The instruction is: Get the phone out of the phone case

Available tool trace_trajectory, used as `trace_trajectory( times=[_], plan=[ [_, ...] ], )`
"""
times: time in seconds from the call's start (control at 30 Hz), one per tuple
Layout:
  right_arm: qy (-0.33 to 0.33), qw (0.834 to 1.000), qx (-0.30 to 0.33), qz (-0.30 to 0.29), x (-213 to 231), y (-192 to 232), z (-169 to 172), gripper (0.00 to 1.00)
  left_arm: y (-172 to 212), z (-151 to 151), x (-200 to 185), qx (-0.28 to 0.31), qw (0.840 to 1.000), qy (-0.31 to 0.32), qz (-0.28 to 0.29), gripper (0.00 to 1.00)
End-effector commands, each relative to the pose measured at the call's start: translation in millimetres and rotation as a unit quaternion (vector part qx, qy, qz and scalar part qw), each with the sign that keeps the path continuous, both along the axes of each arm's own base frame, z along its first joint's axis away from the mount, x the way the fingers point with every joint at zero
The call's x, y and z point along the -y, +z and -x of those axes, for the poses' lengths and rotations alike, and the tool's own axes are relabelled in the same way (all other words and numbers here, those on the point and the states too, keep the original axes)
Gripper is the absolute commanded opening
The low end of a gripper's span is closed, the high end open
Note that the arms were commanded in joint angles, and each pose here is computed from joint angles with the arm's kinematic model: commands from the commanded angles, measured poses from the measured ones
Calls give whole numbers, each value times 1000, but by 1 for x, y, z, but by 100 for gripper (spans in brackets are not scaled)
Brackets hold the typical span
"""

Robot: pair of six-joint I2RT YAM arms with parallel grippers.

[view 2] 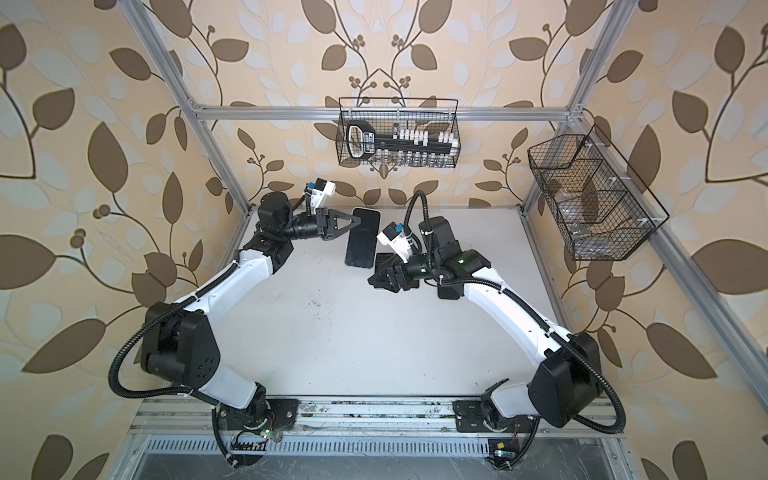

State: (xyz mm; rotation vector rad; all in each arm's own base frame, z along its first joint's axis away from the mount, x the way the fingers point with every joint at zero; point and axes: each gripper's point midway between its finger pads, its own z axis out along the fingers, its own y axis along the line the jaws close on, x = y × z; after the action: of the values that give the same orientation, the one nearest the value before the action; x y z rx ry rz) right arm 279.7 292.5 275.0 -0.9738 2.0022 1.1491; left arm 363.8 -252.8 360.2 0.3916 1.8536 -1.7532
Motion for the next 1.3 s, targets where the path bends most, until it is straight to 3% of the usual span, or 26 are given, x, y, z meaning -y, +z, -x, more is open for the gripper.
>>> trace_trajectory(
  times=[0.0, 0.47, 0.93, 1.27],
  plan=[
    [23, 999, 28, -26, -9, 21, -1, 61, 42, 28, 0, 85, 996, -17, 19, 0],
    [46, 998, 9, -36, -10, 19, 3, 36, 48, 31, 4, 83, 996, -20, 29, 0],
    [61, 996, -1, -63, -8, 26, 2, 27, 49, 38, 11, 85, 995, -32, 34, 0],
    [68, 995, -10, -69, -6, 22, 1, 11, 52, 37, 13, 74, 996, -34, 43, 0]
  ],
)
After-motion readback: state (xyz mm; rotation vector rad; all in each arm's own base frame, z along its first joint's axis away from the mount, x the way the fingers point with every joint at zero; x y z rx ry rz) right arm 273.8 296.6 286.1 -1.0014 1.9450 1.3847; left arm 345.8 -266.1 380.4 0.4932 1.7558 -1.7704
